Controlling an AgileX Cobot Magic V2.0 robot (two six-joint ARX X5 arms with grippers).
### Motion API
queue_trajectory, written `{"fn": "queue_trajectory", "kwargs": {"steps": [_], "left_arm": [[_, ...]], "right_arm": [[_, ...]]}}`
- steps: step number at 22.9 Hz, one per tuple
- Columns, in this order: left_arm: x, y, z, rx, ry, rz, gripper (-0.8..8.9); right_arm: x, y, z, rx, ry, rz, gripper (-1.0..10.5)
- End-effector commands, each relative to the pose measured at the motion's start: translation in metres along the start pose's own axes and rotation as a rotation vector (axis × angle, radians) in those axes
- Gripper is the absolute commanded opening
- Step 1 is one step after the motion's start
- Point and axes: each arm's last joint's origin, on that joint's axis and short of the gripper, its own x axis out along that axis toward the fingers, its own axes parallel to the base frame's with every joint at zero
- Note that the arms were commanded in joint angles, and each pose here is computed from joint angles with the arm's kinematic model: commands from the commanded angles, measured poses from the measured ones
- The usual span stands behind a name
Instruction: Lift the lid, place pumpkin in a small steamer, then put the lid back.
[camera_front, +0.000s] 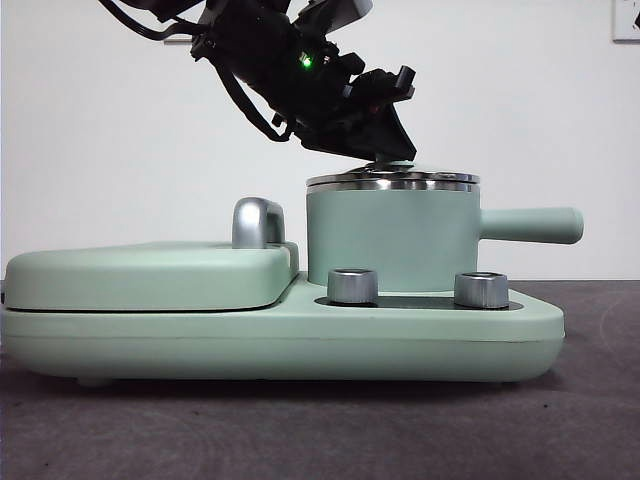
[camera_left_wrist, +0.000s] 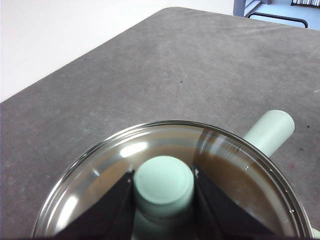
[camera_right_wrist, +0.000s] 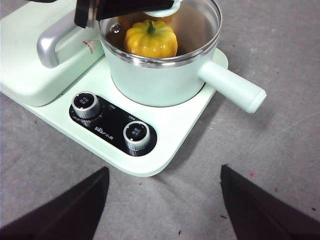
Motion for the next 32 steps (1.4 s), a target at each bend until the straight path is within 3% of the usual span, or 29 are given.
{"fn": "queue_trajectory", "kwargs": {"steps": [1, 11, 16, 18, 26, 32], "left_arm": [[0.003, -0.001, 0.007, 0.019, -0.015, -0.002, 0.11], [0.01, -0.002, -0.003, 0.013, 0.025, -0.009, 0.13], [0.01, -0.002, -0.003, 0.012, 0.023, -0.009, 2.49], [0.01, -0.002, -0.003, 0.003, 0.026, -0.01, 2.59], [-0.015, 0.002, 0.018, -0.164, 0.008, 0.003, 2.59], [-0.055, 0.013, 0.028, -0.327, 0.113, 0.038, 2.58]], "right_arm": [[0.0, 0.001, 0.001, 0.006, -0.002, 0.0, 3.4], [0.0, 0.001, 0.001, 0.007, -0.002, 0.001, 3.4], [0.0, 0.001, 0.001, 0.006, -0.002, 0.001, 3.4], [0.0, 0.001, 0.001, 0.006, -0.002, 0.001, 3.4], [0.0, 0.001, 0.001, 0.006, -0.002, 0.001, 3.4], [0.0, 0.001, 0.001, 0.007, -0.003, 0.003, 3.4]]}}
